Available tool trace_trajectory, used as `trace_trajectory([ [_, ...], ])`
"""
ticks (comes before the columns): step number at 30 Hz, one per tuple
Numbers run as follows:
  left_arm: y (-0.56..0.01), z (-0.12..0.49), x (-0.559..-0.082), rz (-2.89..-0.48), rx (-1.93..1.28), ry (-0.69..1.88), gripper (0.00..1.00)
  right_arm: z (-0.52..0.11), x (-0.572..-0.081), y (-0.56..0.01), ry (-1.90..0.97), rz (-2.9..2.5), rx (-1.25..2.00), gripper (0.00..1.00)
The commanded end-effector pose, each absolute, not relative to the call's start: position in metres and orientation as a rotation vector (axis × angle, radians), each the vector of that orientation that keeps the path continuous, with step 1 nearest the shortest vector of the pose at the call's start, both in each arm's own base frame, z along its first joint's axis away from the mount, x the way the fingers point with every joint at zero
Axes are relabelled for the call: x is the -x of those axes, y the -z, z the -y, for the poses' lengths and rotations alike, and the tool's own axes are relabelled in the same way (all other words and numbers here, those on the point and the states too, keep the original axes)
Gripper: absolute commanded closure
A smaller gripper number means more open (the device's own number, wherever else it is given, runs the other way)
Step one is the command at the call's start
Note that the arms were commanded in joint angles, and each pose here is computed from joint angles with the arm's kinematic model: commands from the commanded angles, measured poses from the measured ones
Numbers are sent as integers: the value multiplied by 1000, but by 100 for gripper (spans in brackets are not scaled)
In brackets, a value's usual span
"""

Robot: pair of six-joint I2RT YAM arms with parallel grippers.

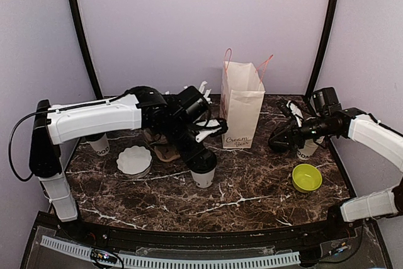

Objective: Pack the takeout coffee

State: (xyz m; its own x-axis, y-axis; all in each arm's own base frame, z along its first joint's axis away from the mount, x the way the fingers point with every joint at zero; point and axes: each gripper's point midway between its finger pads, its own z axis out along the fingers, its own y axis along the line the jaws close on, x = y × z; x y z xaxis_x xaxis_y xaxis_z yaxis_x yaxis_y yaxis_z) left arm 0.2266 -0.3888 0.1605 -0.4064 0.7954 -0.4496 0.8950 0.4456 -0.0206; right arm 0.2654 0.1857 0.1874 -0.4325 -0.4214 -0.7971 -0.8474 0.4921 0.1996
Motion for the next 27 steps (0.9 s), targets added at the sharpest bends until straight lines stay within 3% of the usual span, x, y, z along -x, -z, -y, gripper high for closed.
trace_trajectory([
  [1, -218, 348, -235, -2315, -1252, 360, 38, -185, -266, -186, -786, -2041, 1036, 41],
  [11, -254, 222, -281, -2381, -807, 111, 37, -185, -266, -185, -791, -2042, 1038, 41],
  [17, -254, 140, -336, -2426, -457, -78, 37, -185, -265, -185, -793, -2043, 1039, 41],
  [27, -216, 94, -392, -2500, -268, -57, 37, -184, -265, -186, -776, -2039, 1038, 41],
])
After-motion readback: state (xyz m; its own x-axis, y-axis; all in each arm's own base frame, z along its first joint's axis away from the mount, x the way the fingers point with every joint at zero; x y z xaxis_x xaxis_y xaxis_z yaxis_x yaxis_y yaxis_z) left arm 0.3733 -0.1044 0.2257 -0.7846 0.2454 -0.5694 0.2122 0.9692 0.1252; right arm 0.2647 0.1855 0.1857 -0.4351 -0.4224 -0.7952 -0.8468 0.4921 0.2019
